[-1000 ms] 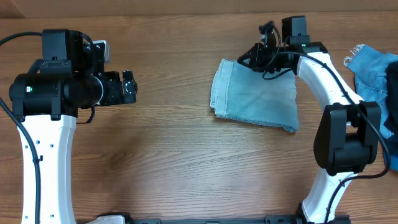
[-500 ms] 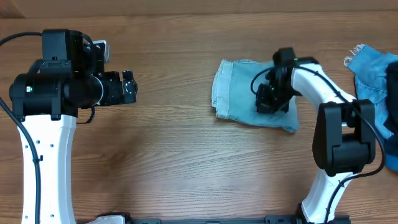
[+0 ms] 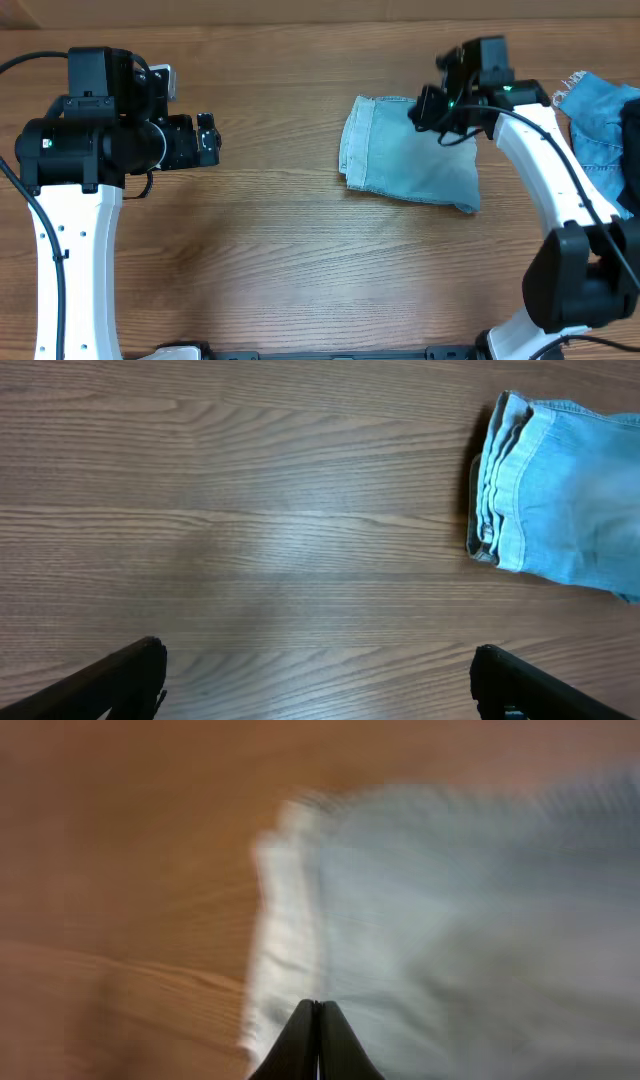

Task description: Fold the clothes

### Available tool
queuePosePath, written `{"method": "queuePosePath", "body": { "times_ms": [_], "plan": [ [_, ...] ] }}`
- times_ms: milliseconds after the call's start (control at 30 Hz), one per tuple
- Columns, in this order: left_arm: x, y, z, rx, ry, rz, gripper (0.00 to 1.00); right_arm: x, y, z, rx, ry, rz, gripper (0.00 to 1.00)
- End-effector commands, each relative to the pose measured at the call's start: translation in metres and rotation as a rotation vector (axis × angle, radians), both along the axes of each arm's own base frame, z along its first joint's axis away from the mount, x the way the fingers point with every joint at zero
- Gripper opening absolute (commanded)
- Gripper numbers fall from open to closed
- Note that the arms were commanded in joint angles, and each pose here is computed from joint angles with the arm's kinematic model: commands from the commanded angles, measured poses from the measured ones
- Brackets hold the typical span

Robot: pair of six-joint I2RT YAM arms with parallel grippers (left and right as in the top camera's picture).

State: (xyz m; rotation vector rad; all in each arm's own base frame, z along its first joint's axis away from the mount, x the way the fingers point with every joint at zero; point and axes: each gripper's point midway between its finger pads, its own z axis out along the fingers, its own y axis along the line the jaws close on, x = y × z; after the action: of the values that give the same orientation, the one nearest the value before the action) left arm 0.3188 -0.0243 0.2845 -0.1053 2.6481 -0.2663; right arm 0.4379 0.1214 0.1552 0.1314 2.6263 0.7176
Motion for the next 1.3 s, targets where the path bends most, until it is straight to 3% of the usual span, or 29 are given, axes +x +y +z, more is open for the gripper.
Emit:
{"method": "queuePosePath", "body": {
  "times_ms": [0,233,367,467,533,600,733,900,1067,1167,1267],
  "plan": [
    [0.001,0.002,0.0,0.009,-0.005,-0.005,1.0,0.01,0.029,0.003,0.055,-0.057,0.068,0.04],
    [0.001,0.002,0.0,0.009,-0.005,-0.005,1.0,0.055,0.06,-0.052,0.051,-0.102,0.032,0.04],
    [0.001,0.002,0.0,0.009,-0.005,-0.005,1.0,0.063,0.061,-0.109,0.018,-0.037,0.004,0.04],
    [0.001,0.002,0.0,0.009,-0.005,-0.005,1.0,0.063,0.054,-0.125,-0.001,-0.013,-0.014,0.04],
    [0.001,0.002,0.0,0.009,-0.005,-0.005,1.0,0.066,0.057,-0.117,0.011,-0.032,-0.001,0.16],
    [0.001,0.002,0.0,0.009,-0.005,-0.005,1.0,0.067,0.07,-0.093,0.06,-0.083,0.089,0.21],
    [0.001,0.002,0.0,0.009,-0.005,-0.005,1.0,0.067,0.078,0.001,0.113,-0.198,0.14,0.39],
    [0.001,0.002,0.0,0.009,-0.005,-0.005,1.0,0.029,0.047,0.09,0.091,-0.233,0.088,0.61],
    [0.001,0.002,0.0,0.009,-0.005,-0.005,1.0,-0.016,-0.042,0.103,0.002,-0.093,-0.114,0.66],
    [0.001,0.002,0.0,0.009,-0.005,-0.005,1.0,-0.043,-0.104,0.08,-0.057,0.071,-0.275,0.73],
    [0.009,0.002,0.005,0.008,-0.042,-0.004,1.0,-0.059,-0.143,0.049,-0.088,0.175,-0.378,0.89]
  ]
}}
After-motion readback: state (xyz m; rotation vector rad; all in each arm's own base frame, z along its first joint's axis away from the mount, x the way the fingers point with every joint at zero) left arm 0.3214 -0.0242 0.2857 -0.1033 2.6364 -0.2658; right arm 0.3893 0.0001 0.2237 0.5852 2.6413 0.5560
